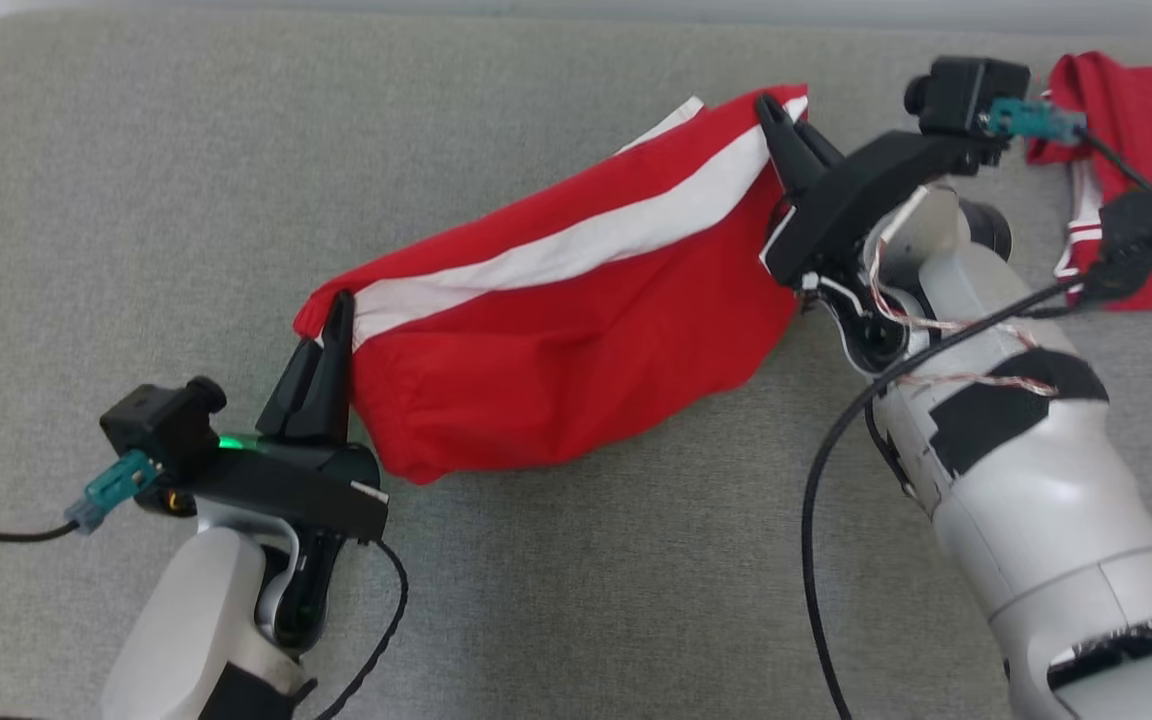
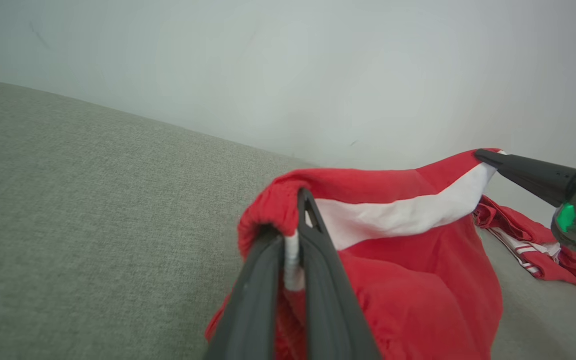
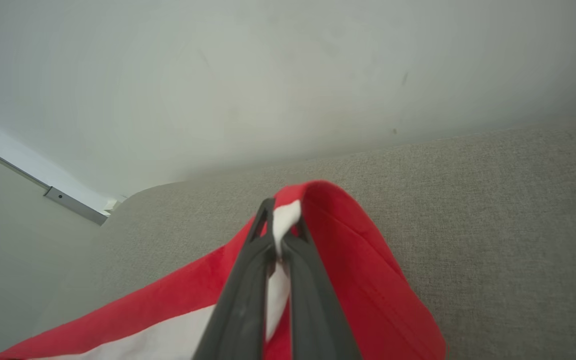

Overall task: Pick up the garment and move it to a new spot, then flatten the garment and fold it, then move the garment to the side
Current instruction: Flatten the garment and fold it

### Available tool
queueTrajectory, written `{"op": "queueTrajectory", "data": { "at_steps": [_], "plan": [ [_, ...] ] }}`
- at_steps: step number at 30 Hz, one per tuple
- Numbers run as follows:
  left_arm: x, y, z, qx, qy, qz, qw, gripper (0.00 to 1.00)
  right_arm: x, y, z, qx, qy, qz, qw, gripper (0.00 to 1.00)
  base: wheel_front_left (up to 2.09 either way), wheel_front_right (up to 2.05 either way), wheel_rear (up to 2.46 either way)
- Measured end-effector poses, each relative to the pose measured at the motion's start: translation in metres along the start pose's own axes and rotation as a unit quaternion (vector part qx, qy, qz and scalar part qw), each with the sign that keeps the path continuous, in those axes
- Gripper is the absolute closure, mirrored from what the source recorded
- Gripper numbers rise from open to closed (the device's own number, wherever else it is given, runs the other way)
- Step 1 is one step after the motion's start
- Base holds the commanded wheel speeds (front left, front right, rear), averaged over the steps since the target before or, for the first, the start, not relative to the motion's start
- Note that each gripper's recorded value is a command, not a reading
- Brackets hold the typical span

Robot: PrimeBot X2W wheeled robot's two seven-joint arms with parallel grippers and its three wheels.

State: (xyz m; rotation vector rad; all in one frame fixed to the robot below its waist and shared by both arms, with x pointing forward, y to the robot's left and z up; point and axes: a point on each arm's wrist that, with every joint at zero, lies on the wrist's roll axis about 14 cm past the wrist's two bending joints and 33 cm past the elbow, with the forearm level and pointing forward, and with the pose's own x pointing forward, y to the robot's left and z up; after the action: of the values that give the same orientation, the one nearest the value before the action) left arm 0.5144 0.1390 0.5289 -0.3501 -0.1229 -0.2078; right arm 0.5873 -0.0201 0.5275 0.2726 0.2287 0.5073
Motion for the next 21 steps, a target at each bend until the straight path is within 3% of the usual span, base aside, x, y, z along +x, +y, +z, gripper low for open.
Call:
{"op": "queueTrajectory", "data": {
  "at_steps": [15,16,17,18,19,20,21],
  "plan": [
    [0.015,0.011,-0.023,0.005,0.022,0.008,1.0,1.0,0.051,-0.023,-0.027,-0.014,0.03,-0.028,0.999,1.0,0.0,0.0,0.0],
    [0.014,0.013,-0.024,0.006,0.024,0.009,1.0,1.0,0.053,-0.024,-0.03,-0.014,0.03,-0.028,0.999,0.94,0.0,0.0,0.0],
    [0.014,0.014,-0.024,0.006,0.025,0.011,1.0,1.0,0.055,-0.024,-0.032,-0.015,0.031,-0.029,0.999,0.67,0.0,0.0,0.0],
    [0.014,0.014,-0.024,0.006,0.025,0.011,1.0,1.0,0.055,-0.024,-0.032,-0.015,0.031,-0.029,0.999,0.33,0.0,0.0,0.0],
    [0.014,0.015,-0.025,0.007,0.026,0.012,1.0,0.77,0.056,-0.024,-0.033,-0.015,0.031,-0.029,0.999,0.0,0.0,0.0,0.0],
    [0.014,0.016,-0.025,0.008,0.026,0.012,1.0,0.54,0.057,-0.023,-0.033,-0.014,0.03,-0.029,0.999,0.0,0.0,0.0,0.0],
    [0.015,0.016,-0.025,0.009,0.027,0.012,1.0,0.02,0.058,-0.022,-0.033,-0.015,0.028,-0.028,0.999,0.0,0.0,0.0,0.0]
  ]
}}
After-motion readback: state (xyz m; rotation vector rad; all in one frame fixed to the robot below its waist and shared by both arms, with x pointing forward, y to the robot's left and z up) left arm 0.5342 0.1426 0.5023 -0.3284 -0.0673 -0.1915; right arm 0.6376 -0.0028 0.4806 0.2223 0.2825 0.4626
